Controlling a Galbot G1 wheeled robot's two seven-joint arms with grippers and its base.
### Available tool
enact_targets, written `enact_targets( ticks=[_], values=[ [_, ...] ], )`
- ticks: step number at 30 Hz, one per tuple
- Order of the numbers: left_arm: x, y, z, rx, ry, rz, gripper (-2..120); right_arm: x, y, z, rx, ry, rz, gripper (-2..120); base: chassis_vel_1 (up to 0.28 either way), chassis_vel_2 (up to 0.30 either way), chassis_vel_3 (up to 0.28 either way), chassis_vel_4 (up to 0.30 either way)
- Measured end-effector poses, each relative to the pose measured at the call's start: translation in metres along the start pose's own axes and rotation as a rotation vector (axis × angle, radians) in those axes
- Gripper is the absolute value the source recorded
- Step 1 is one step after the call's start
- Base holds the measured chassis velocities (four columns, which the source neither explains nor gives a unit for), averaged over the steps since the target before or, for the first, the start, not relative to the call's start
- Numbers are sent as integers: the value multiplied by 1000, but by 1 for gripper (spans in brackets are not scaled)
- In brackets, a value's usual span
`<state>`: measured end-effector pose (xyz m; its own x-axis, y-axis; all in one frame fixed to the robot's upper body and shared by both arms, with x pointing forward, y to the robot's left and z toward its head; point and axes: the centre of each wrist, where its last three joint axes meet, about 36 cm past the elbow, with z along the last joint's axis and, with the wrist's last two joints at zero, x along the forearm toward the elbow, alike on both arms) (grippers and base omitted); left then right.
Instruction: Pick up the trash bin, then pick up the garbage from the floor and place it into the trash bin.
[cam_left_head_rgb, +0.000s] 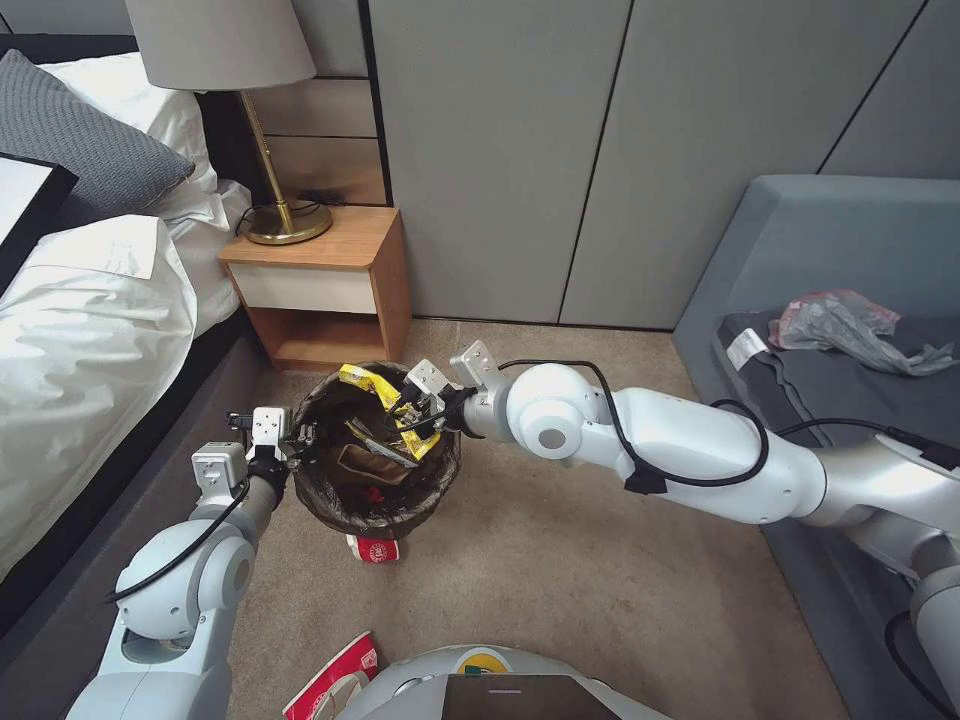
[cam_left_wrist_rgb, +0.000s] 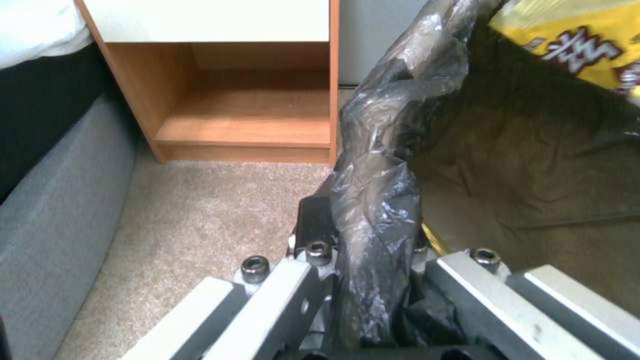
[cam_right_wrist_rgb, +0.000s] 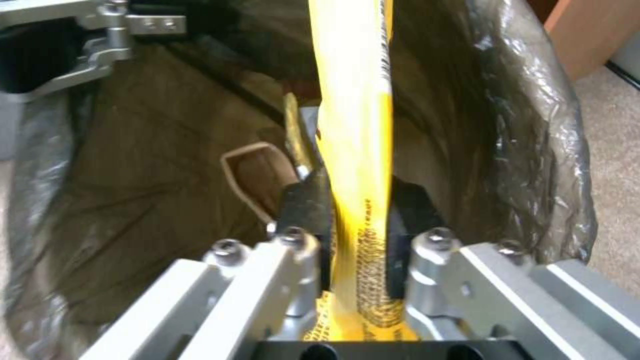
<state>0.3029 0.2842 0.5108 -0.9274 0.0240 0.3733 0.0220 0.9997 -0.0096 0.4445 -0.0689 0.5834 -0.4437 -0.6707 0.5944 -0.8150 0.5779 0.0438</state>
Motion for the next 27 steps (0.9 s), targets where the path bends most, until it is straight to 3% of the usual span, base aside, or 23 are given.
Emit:
enact_targets(
  ticks=[9,19,22,27],
  values=[
    [0,0,0,4,0,-3,0,-11,-4,6,-33,-23,33,45,0,0,0,0],
    [-1,2,0,7,-1,-8,0,-14,-1,3,-46,-45,29,88,0,0,0,0],
    [-1,2,0,8,0,-8,0,-14,0,1,-50,-57,27,96,0,0,0,0],
    [-1,3,1,9,2,-8,0,-8,-1,-6,-56,-95,29,100,0,0,0,0]
  ],
)
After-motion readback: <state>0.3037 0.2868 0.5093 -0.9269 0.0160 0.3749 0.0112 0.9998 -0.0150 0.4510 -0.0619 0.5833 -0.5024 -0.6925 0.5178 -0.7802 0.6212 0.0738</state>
